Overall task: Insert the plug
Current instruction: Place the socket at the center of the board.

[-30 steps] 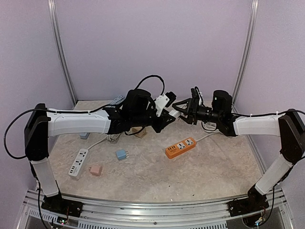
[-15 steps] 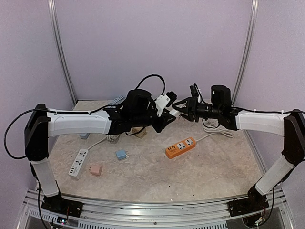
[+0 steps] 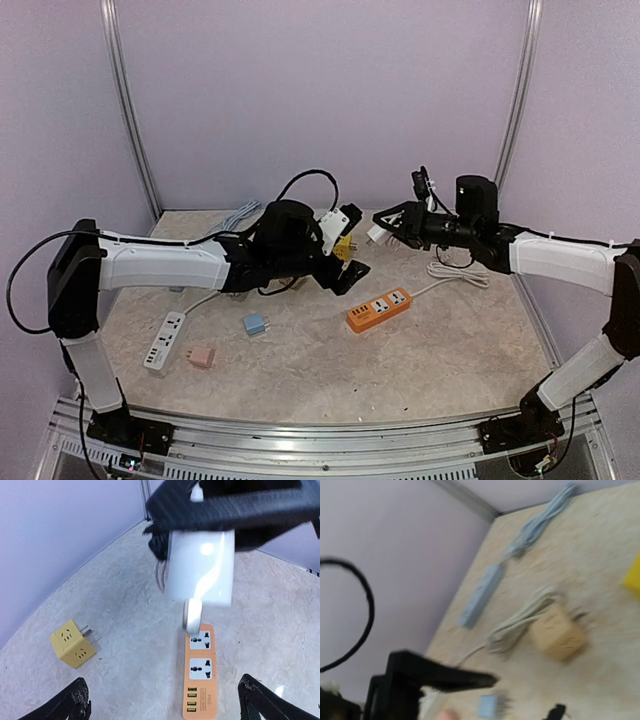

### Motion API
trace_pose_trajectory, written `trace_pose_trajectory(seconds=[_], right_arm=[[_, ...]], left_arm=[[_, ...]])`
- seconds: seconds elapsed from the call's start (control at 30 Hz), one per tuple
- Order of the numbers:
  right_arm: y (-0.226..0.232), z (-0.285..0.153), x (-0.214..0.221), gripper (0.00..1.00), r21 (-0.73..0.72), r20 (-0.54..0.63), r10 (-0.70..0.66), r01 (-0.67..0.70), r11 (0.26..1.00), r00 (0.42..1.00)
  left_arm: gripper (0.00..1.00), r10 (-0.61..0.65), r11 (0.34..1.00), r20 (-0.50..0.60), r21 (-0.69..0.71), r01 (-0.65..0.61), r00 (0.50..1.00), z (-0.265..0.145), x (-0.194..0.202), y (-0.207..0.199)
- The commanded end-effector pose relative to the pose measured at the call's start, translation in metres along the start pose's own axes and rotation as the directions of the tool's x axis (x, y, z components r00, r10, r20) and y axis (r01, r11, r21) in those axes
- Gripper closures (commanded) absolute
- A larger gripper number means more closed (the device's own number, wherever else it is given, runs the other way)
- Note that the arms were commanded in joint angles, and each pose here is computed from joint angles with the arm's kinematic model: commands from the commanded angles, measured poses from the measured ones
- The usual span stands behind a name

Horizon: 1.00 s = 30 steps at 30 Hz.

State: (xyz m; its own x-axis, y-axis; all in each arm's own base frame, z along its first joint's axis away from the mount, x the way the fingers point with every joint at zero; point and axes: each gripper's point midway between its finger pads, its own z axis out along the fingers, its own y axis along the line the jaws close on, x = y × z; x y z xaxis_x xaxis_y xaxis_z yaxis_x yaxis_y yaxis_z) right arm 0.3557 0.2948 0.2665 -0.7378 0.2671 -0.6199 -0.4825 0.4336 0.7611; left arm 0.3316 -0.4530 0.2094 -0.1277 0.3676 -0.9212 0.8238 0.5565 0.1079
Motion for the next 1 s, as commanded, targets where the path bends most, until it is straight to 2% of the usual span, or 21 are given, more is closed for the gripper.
trace_pose_trajectory(seconds=[0.0, 0.2, 0.37, 0.63, 0.97], right_arm=[[-0.035, -0.026, -0.009, 0.79, 0.155, 0.045, -0.111, 0.103, 0.983, 0.993], [-0.076, -0.054, -0.007, 0.79, 0.408, 0.011, -0.297, 0.267, 0.873, 0.955], [-0.103, -0.071, 0.003, 0.79, 0.517, -0.033, -0.379, 0.341, 0.785, 0.925], [-0.133, -0.07, 0.029, 0.79, 0.546, -0.099, -0.388, 0.376, 0.749, 0.916], [-0.141, -0.063, 0.041, 0.79, 0.534, -0.118, -0.374, 0.376, 0.757, 0.92]], left_arm=[[0.01, -0.055, 0.998, -0.026, -0.009, 0.055, 0.998, -0.016, 0.024, 0.0], [0.01, -0.073, 0.997, -0.063, 0.035, 0.075, 0.995, -0.016, 0.055, -0.011], [0.01, -0.066, 0.993, -0.102, 0.095, 0.076, 0.993, -0.003, 0.076, -0.026], [0.02, -0.06, 0.987, -0.162, 0.139, 0.083, 0.985, 0.028, 0.098, -0.037], [0.09, -0.022, 0.988, -0.229, 0.143, 0.056, 0.973, 0.058, 0.124, -0.04]])
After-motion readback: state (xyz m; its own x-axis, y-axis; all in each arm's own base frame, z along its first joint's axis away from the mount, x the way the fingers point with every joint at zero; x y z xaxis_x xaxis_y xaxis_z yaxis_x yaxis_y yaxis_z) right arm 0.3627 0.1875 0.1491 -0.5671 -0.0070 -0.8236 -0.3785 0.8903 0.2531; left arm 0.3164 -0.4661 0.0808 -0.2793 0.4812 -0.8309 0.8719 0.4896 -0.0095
